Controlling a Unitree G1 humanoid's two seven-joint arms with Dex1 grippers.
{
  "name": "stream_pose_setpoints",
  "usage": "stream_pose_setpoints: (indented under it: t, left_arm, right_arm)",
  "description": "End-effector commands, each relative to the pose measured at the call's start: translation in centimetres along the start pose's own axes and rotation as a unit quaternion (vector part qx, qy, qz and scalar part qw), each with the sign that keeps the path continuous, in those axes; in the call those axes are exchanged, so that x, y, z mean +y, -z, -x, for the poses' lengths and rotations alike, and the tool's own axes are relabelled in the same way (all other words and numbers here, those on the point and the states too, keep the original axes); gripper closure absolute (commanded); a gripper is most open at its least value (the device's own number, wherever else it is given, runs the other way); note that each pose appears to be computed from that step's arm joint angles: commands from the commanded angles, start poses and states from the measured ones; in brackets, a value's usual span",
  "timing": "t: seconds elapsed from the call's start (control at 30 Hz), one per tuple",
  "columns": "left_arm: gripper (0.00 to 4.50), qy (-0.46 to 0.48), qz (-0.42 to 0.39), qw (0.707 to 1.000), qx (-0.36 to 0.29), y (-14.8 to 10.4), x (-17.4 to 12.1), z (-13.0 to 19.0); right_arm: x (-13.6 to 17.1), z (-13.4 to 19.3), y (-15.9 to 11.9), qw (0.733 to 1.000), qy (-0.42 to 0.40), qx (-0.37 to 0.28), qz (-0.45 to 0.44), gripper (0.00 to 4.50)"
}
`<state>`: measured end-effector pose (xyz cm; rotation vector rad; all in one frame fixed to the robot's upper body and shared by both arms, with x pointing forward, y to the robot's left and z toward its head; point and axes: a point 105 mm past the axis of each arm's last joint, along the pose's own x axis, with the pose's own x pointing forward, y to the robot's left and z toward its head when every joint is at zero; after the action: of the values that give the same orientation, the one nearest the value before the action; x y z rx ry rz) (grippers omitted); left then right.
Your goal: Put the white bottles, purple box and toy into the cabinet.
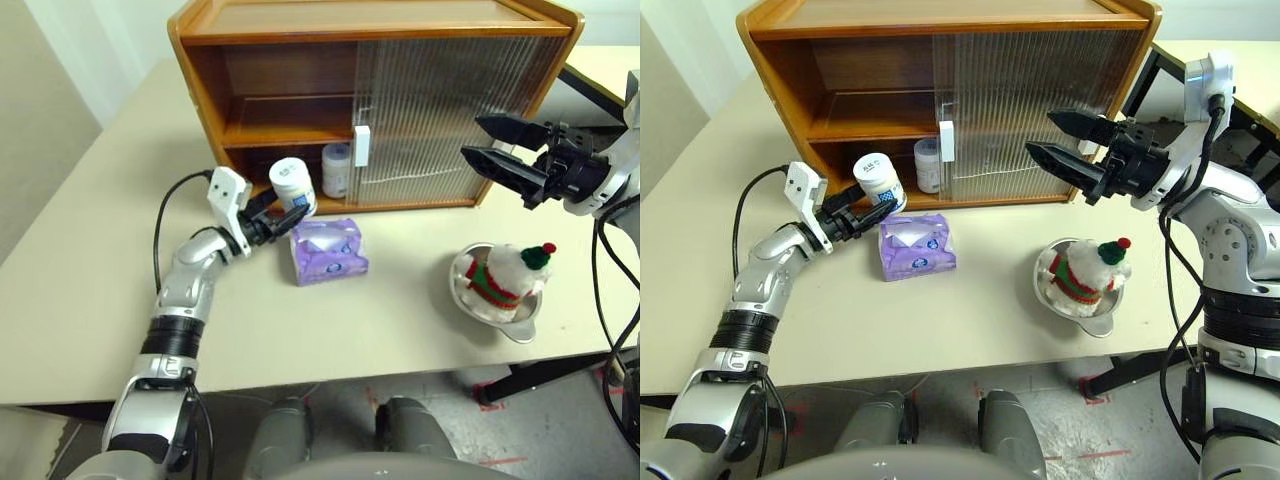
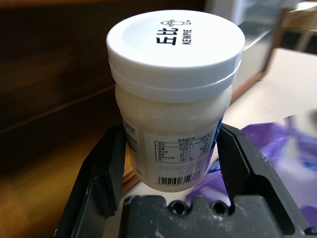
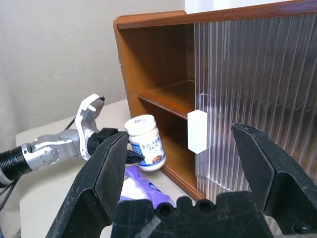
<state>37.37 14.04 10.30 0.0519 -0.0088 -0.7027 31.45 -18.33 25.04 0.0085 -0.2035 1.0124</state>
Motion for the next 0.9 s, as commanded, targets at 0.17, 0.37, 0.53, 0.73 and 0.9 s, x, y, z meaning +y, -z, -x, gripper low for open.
stream_pose_setpoints:
  t: [0.17,0.37,0.53,0.73,0.9]
  left_arm:
    - [1.43,-0.074,-0.014,0.997,0.004,0.1,1.6,-0.6]
    - [1.43,-0.145,-0.028,0.989,0.02,0.6,2.8,-1.5]
    - [1.43,-0.19,-0.006,0.982,0.016,0.8,3.4,-2.2]
    - [1.43,-0.235,0.015,0.972,0.013,0.9,3.9,-3.5]
    - [1.43,-0.262,0.024,0.965,0.015,1.1,4.3,-4.3]
  right_arm:
    - [0.2,0.0,0.0,1.0,0.001,0.0,0.007,0.0]
    - [0.2,-0.1,-0.1,1.0,0.002,-0.001,0.008,0.0]
    - [0.2,0.0,0.0,1.0,0.003,-0.001,0.008,0.0]
    - [0.2,0.0,-0.1,1.0,0.004,-0.001,0.008,0.0]
    - [0.2,0.0,-0.1,1.0,0.004,0.0,0.009,0.0]
